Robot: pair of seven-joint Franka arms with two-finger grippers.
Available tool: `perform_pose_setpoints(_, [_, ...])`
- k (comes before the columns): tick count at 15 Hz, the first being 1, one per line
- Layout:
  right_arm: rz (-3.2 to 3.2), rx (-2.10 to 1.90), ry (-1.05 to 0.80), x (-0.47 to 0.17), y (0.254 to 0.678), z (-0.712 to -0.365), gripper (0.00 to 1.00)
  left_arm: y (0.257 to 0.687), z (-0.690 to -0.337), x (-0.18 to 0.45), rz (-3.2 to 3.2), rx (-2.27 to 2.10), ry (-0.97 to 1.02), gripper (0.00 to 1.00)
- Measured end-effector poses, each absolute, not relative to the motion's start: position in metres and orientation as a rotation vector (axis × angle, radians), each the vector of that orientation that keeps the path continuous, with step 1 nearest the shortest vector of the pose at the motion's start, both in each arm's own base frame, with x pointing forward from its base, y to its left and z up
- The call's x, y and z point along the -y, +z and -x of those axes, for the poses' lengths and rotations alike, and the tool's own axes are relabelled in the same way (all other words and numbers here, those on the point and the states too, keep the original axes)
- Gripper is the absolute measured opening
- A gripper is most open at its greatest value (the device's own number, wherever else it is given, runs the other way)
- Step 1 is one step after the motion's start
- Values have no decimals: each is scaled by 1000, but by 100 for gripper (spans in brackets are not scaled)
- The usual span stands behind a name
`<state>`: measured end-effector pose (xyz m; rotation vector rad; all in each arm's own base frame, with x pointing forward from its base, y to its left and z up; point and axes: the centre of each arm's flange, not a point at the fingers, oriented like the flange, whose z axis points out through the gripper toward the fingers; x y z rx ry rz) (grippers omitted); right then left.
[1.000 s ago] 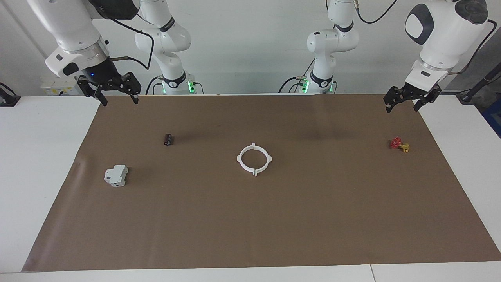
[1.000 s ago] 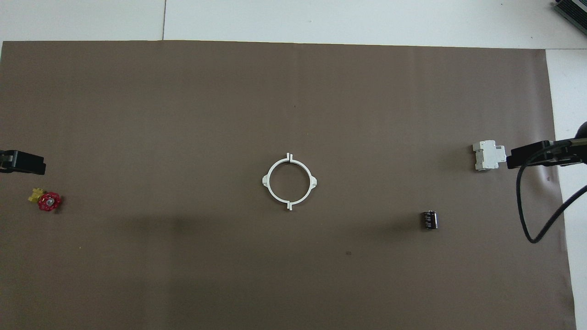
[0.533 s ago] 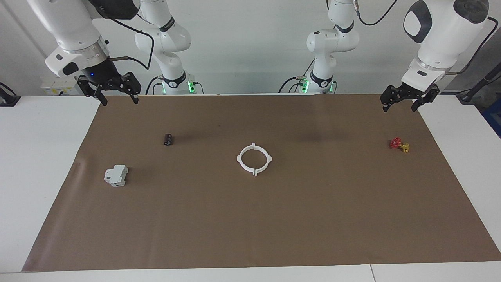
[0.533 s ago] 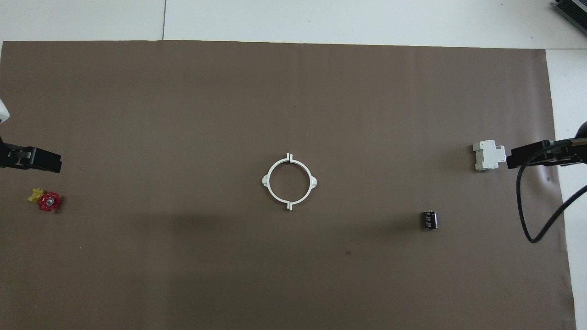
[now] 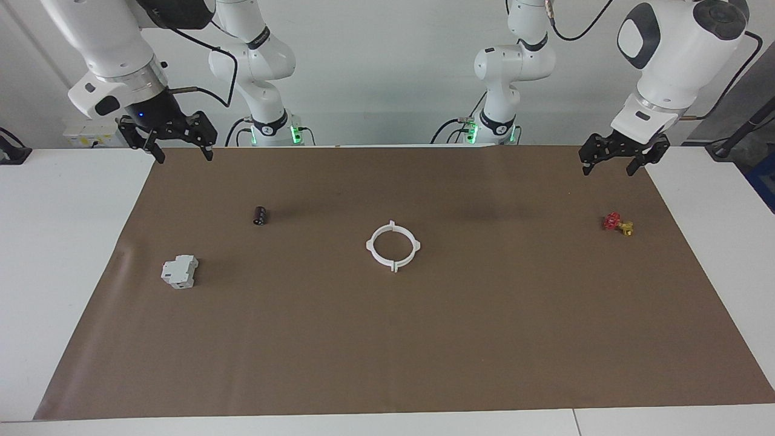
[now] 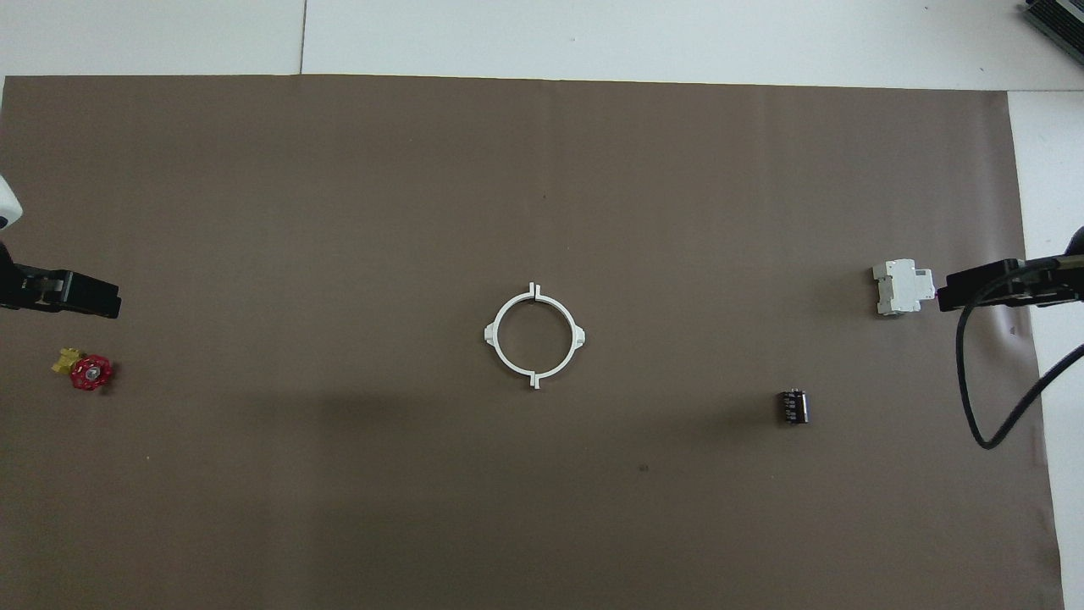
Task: Assemble drain pipe with both arms
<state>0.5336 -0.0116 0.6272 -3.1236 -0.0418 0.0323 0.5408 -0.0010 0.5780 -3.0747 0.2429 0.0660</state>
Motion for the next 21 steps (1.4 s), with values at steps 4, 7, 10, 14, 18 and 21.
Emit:
perform_pose_setpoints(4, [3124, 41, 31, 12, 627, -534, 100, 569, -551, 5, 3074, -256, 34, 100])
perform_pose_setpoints(7, [3124, 41, 31, 12, 627, -534, 100, 569, -552, 5, 3074, -255, 31, 100])
perform_pose_setpoints(10, [3124, 41, 31, 12, 627, -534, 100, 573, -553, 6, 3073, -259, 9, 100])
perform_pose_setpoints(14, [3124, 40, 31, 12, 627, -534, 100, 591, -556, 6, 3071, -253, -49, 100])
perform_pose_setpoints(18, [3124, 39, 31, 13, 627, -534, 100, 593, -556, 6, 3071, -245, -54, 100])
perform_pose_setpoints(21, [3124, 39, 31, 13, 627, -534, 100, 593, -556, 6, 3071, -245, -54, 100])
